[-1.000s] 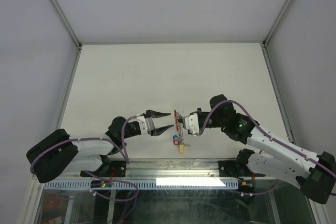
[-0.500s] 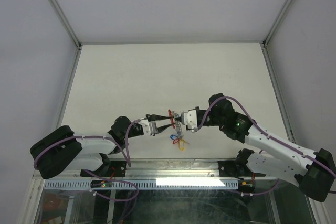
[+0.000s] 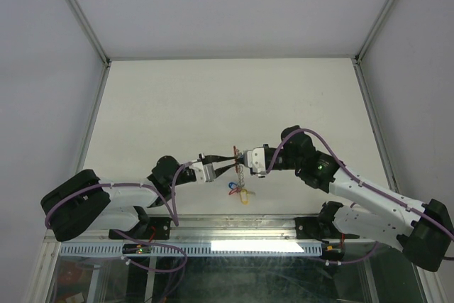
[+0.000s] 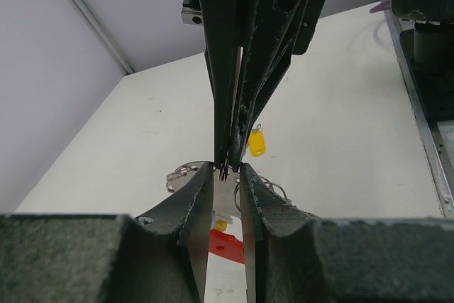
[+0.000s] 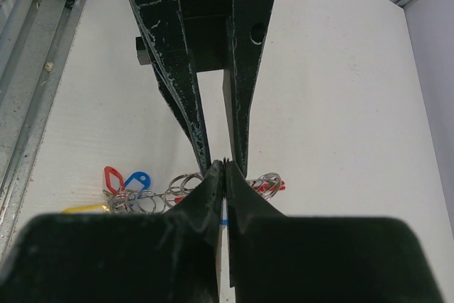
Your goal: Put the keys on the keyring
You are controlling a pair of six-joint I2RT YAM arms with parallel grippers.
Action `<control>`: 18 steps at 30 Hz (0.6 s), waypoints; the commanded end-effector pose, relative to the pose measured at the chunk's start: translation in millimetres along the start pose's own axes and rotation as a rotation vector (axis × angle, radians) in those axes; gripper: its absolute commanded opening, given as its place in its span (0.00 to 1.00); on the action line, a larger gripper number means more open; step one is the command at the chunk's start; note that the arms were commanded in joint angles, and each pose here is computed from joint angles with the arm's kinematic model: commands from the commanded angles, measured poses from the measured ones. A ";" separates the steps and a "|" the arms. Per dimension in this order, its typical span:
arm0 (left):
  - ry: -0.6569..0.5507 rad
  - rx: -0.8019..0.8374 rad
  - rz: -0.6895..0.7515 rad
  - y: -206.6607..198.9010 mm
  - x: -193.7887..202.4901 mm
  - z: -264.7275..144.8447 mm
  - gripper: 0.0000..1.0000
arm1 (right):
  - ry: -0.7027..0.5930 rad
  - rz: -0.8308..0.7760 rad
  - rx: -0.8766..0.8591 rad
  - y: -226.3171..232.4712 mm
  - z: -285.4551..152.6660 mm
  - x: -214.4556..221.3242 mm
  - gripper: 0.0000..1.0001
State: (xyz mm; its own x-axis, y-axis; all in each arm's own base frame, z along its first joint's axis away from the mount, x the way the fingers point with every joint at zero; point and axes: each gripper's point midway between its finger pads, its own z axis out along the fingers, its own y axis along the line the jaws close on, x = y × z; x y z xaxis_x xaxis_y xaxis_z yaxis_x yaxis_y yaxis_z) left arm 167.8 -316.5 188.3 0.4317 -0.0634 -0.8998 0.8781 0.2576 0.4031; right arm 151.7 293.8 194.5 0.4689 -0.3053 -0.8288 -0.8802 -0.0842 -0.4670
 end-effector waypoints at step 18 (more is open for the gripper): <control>-0.035 -0.018 0.091 8.5 -14.1 3.9 0.00 | -0.085 -0.016 -0.033 -2.0 1.2 -26.4 0.00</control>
State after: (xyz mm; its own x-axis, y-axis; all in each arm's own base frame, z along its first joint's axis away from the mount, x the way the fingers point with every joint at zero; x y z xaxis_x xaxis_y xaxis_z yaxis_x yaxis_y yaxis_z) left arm 169.7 -317.3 182.2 0.4441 -0.0341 -0.8953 0.8715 0.2484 0.4228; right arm 153.4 293.5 190.8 0.4608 -0.3166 -0.8291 -0.8842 -0.0842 -0.4594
